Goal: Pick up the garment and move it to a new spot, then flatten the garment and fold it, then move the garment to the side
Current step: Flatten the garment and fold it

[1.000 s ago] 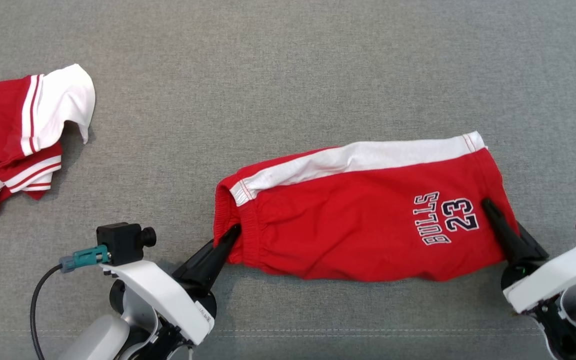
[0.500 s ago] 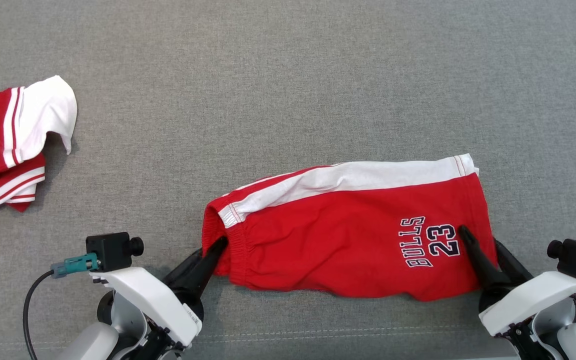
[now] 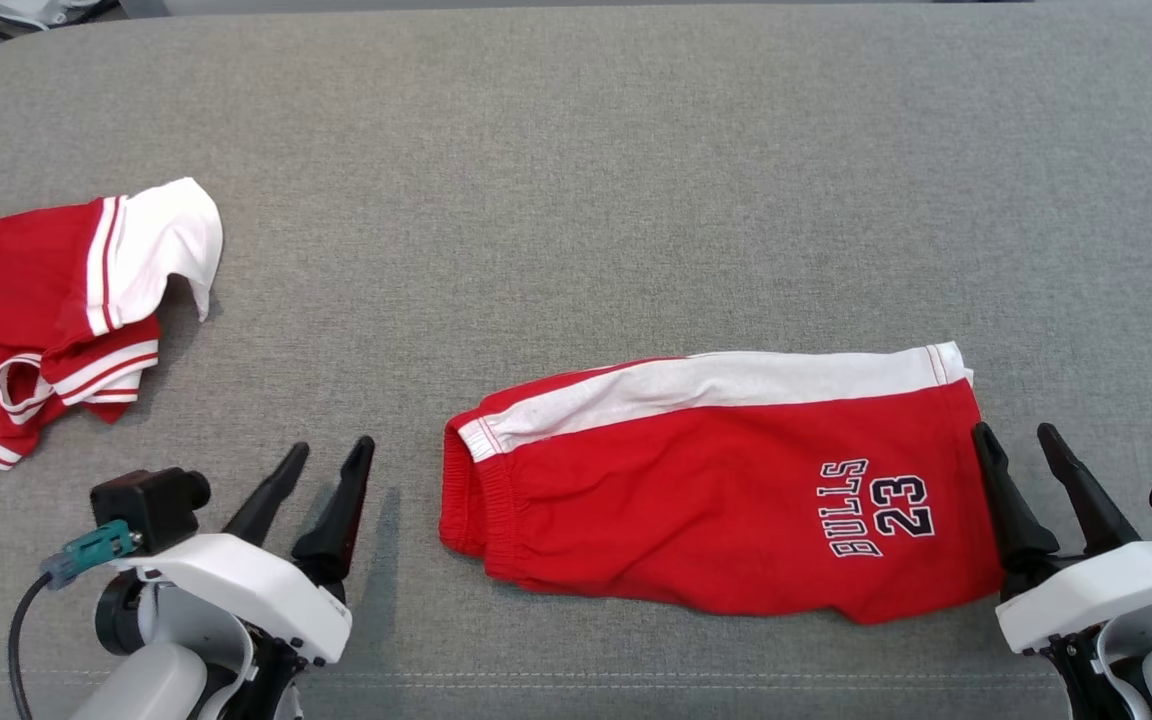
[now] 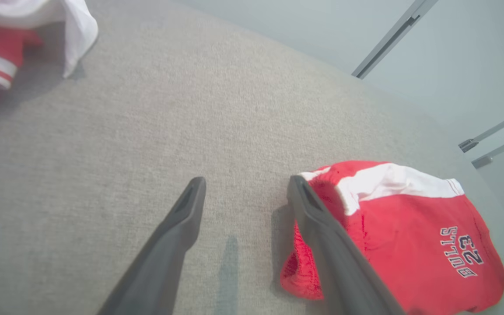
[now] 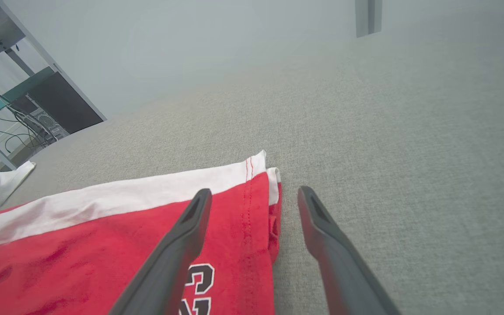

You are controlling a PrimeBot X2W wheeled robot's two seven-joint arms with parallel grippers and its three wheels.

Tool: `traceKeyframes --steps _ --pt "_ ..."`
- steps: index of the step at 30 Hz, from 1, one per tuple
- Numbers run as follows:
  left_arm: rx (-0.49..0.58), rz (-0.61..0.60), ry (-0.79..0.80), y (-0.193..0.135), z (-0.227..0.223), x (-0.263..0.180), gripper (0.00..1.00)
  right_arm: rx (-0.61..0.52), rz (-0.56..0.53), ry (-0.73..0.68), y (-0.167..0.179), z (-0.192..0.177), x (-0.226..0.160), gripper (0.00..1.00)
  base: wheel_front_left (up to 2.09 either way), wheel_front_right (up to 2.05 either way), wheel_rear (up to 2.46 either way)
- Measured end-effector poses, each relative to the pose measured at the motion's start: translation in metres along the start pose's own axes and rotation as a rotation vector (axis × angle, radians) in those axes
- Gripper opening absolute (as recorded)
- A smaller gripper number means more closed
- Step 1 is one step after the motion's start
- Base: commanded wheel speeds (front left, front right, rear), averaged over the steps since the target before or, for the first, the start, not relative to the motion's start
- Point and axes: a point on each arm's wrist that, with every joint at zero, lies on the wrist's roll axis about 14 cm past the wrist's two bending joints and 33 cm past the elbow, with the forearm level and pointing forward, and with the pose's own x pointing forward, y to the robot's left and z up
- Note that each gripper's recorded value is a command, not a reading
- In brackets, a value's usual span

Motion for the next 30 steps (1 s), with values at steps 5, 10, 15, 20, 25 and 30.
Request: traceKeyframes --steps 5,10,15,20,25,30 --pt "0.088 0.087 -0.241 0.011 0.05 -0.013 1.0 -0.078 0.005 -0.055 0.002 0.014 0.0 1.0 0.0 0.0 0.0" --pt "0.197 0.134 -0.401 0.011 0.085 -0.028 1.0 -0.159 0.008 -0.111 0.004 0.029 -0.002 1.0 0.0 0.0 0.0" --pt "0.297 0.185 -0.475 0.014 0.097 -0.042 1.0 -0.187 -0.004 -0.111 0.003 0.025 -0.012 1.0 0.0 0.0 0.0" --pt "0.342 0.215 -0.505 0.017 0.092 -0.053 1.0 -0.216 -0.016 -0.12 0.001 0.023 -0.029 1.0 0.0 0.0 0.0" --pt "0.341 0.212 -0.49 0.018 0.076 -0.063 1.0 -0.229 -0.019 -0.148 0.004 0.028 -0.047 1.0 0.0 0.0 0.0" --pt "0.349 0.195 -0.483 0.017 0.066 -0.073 1.0 -0.257 -0.02 -0.199 0.008 0.041 -0.067 1.0 0.0 0.0 0.0"
